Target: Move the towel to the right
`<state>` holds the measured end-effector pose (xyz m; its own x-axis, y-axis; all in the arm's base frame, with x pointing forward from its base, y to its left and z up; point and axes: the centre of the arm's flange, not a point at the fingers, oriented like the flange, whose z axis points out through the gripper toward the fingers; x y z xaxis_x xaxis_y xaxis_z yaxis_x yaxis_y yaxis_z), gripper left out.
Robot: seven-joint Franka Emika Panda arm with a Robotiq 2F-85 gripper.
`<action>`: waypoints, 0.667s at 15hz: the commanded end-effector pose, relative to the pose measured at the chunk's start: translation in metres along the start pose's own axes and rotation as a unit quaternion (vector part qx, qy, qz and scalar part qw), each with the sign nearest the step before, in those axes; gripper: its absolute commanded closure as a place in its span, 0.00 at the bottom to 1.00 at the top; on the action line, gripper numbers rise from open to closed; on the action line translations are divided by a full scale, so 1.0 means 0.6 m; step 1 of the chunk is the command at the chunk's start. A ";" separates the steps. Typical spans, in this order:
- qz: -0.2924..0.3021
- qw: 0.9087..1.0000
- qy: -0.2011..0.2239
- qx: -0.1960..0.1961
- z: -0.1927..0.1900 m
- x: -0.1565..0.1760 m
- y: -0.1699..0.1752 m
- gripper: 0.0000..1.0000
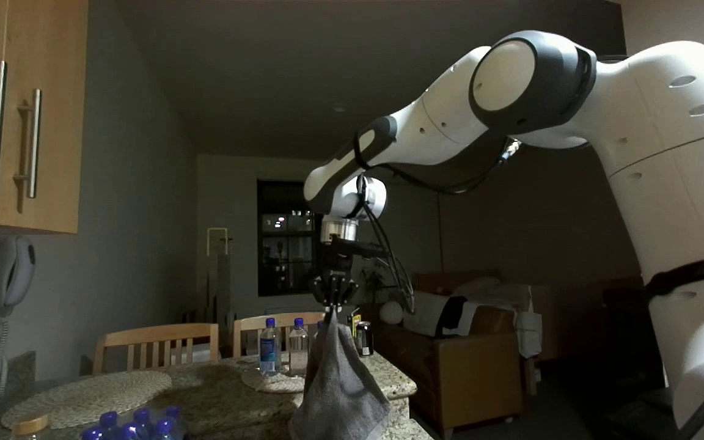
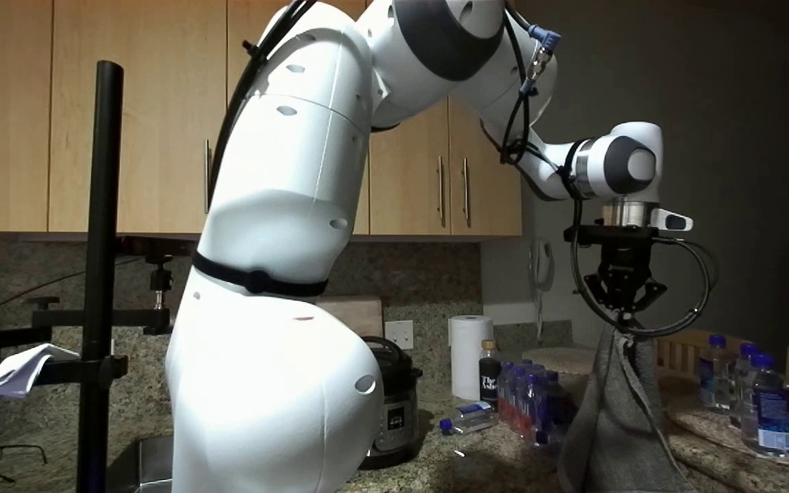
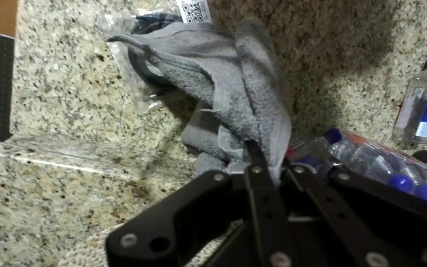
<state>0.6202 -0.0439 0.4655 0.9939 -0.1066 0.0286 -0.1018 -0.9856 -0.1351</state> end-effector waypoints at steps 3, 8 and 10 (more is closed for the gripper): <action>0.038 0.998 -0.016 -0.057 0.081 -0.065 0.103 0.92; 0.077 0.992 -0.053 -0.088 0.159 -0.086 0.100 0.92; 0.090 0.990 -0.050 -0.095 0.171 -0.080 0.097 0.92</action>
<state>0.5738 -0.0905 0.3625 0.9669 -0.2354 -0.0981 -0.2341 -0.9719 0.0247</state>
